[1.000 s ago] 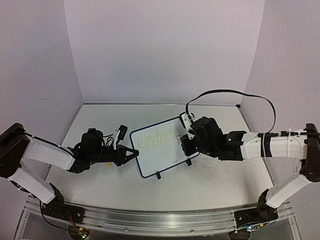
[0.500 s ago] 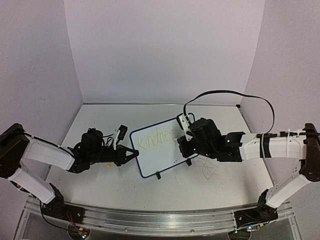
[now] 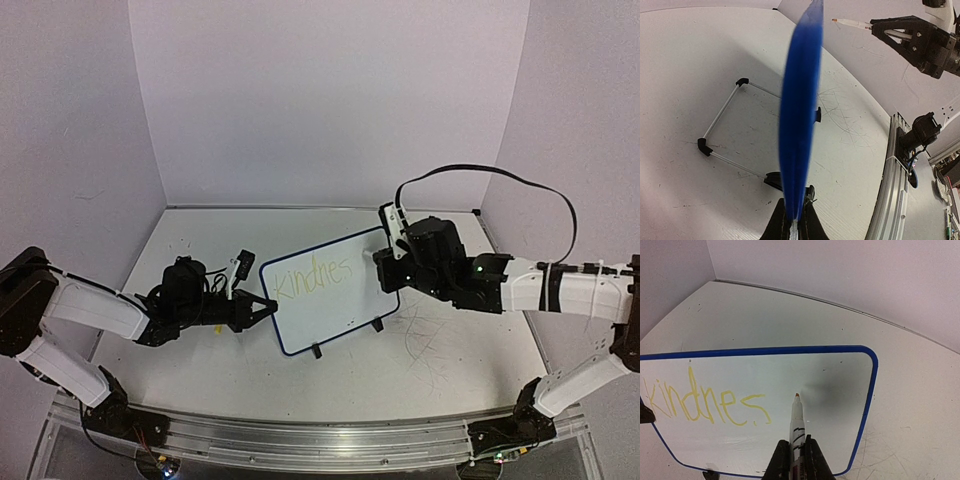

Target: Write a sentence on the whiteboard

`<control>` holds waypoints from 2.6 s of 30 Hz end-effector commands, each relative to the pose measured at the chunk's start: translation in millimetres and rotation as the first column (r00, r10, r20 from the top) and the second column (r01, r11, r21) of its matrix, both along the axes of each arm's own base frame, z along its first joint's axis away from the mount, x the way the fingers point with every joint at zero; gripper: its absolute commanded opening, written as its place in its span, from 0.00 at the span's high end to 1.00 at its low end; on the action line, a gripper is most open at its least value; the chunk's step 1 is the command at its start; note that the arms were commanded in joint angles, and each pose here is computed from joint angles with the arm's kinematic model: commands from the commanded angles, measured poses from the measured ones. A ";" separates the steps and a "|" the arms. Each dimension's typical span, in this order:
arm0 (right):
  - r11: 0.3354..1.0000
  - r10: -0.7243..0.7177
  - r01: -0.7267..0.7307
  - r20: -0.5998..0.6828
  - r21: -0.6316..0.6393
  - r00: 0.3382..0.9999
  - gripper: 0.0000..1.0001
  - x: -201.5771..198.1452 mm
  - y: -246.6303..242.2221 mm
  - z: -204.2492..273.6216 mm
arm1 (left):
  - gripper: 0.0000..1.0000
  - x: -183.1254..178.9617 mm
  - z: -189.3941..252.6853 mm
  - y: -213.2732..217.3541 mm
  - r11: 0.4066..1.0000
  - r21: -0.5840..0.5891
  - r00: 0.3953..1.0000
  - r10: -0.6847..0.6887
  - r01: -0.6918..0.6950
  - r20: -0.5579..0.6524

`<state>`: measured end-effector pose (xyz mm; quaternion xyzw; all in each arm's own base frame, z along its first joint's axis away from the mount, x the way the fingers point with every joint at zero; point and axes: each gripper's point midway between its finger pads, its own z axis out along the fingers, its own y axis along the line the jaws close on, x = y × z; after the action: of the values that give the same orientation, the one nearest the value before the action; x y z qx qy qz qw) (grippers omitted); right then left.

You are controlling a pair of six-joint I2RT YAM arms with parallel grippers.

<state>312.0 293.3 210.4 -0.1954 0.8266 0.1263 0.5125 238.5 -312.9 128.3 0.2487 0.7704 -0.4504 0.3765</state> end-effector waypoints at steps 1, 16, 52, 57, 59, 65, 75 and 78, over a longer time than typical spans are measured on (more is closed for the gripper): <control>1.000 0.015 -0.015 0.029 0.016 0.999 1.00 5.6 10.8 7.9 | 1.00 4.8 6.3 1.6 1.000 0.017 1.000 0.018 -0.018 0.023; 1.000 -0.023 0.024 0.046 -0.002 0.999 1.00 15.8 12.2 7.3 | 1.00 3.9 6.6 1.5 1.000 0.017 1.000 0.013 -0.013 0.025; 0.999 -0.013 0.012 -0.021 -0.045 1.000 1.00 0.2 12.2 -22.5 | 1.00 4.0 6.1 1.7 1.000 0.019 1.000 0.014 -0.014 0.023; 0.998 -0.028 0.027 -0.025 -0.055 0.999 1.00 -0.1 8.7 -26.7 | 1.00 4.1 6.0 1.2 1.000 0.019 1.000 0.013 -0.013 0.022; 0.998 -0.036 0.034 -0.026 -0.060 0.999 1.00 0.2 6.9 -27.9 | 1.00 4.1 6.6 1.2 1.000 0.017 1.000 0.013 -0.013 0.022; 0.995 -0.075 0.074 -0.015 -0.073 0.997 1.00 2.1 -1.2 -27.2 | 1.00 4.0 5.8 1.5 1.000 0.019 1.000 0.014 -0.014 0.021; 0.994 -0.066 0.060 -0.063 -0.092 0.996 1.00 -4.8 -4.4 -42.9 | 1.00 4.0 5.6 1.3 1.000 0.021 1.000 0.012 -0.013 0.020; 0.995 -0.049 0.043 -0.077 -0.086 0.996 1.00 -7.0 -1.7 -45.7 | 1.00 4.0 5.6 1.6 1.000 0.021 1.000 0.014 -0.014 0.020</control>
<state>309.1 292.2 166.8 -0.1948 0.8519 0.0771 0.4800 238.5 -312.7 128.6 0.2480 0.7707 -0.4504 0.3764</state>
